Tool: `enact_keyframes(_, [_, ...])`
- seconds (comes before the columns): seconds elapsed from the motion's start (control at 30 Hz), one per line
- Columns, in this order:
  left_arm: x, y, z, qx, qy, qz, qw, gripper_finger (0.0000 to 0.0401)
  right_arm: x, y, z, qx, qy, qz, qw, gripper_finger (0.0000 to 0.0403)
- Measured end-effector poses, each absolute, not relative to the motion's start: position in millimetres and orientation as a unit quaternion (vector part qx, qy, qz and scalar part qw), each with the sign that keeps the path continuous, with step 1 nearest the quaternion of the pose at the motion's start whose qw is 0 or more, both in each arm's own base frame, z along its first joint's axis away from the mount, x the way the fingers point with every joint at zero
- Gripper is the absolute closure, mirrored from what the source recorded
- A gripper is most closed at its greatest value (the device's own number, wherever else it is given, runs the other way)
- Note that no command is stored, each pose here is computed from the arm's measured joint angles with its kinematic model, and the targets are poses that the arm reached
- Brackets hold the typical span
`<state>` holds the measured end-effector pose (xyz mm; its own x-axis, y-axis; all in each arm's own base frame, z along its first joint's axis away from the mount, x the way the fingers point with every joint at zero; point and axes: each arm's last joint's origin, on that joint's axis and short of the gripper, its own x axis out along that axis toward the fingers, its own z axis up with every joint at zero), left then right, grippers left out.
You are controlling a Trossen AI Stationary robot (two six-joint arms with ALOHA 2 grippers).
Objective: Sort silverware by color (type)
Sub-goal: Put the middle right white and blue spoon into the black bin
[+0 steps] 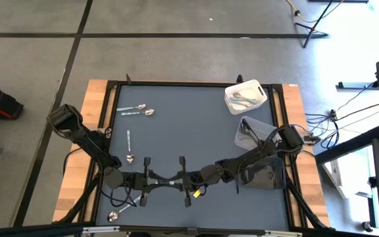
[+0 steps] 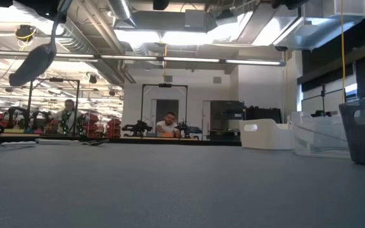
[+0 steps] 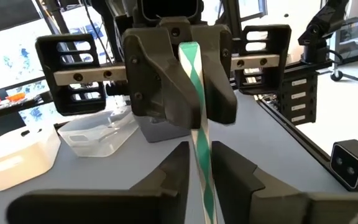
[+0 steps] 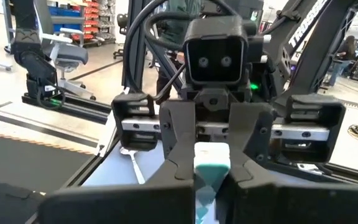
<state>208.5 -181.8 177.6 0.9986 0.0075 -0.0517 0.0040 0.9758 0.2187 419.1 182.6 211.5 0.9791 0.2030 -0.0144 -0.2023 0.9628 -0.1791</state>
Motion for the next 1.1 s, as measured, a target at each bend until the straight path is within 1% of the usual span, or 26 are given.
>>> enact_keyframes(0.1, [208,-182,178,0.110,0.026,0.001,0.994,0.0311,419,182,210,-0.093,0.007,0.094,0.991,0.0386])
enact_keyframes(0.17, [204,-182,181,0.115,0.030,0.003,0.993,0.0294,418,182,209,-0.099,0.020,0.079,0.992,0.0388])
enact_keyframes(0.3, [185,-184,198,0.122,0.037,0.004,0.992,0.0272,408,188,222,-0.115,0.043,0.052,0.991,0.0394])
enact_keyframes(0.47, [162,-180,209,0.126,0.074,-0.020,0.989,0.0269,390,197,241,-0.132,0.068,0.014,0.989,0.0385])
enact_keyframes(0.6, [154,-173,205,0.111,0.116,-0.019,0.987,0.0269,376,204,251,-0.148,0.091,-0.010,0.985,0.0395])
enact_keyframes(0.7, [152,-169,199,0.110,0.142,-0.010,0.984,0.0269,365,205,259,-0.146,0.111,-0.021,0.983,0.0393])
enact_keyframes(0.83, [154,-165,196,0.109,0.156,0.002,0.982,0.0269,350,201,271,-0.113,0.149,-0.025,0.982,0.0384])
enact_keyframes(0.97, [158,-162,196,0.105,0.160,0.003,0.981,0.0269,336,196,276,-0.092,0.191,-0.031,0.977,0.0392])
enact_keyframes(1.1, [159,-161,196,0.104,0.161,0.005,0.981,0.0269,319,194,284,-0.080,0.214,-0.069,0.971,0.0388])
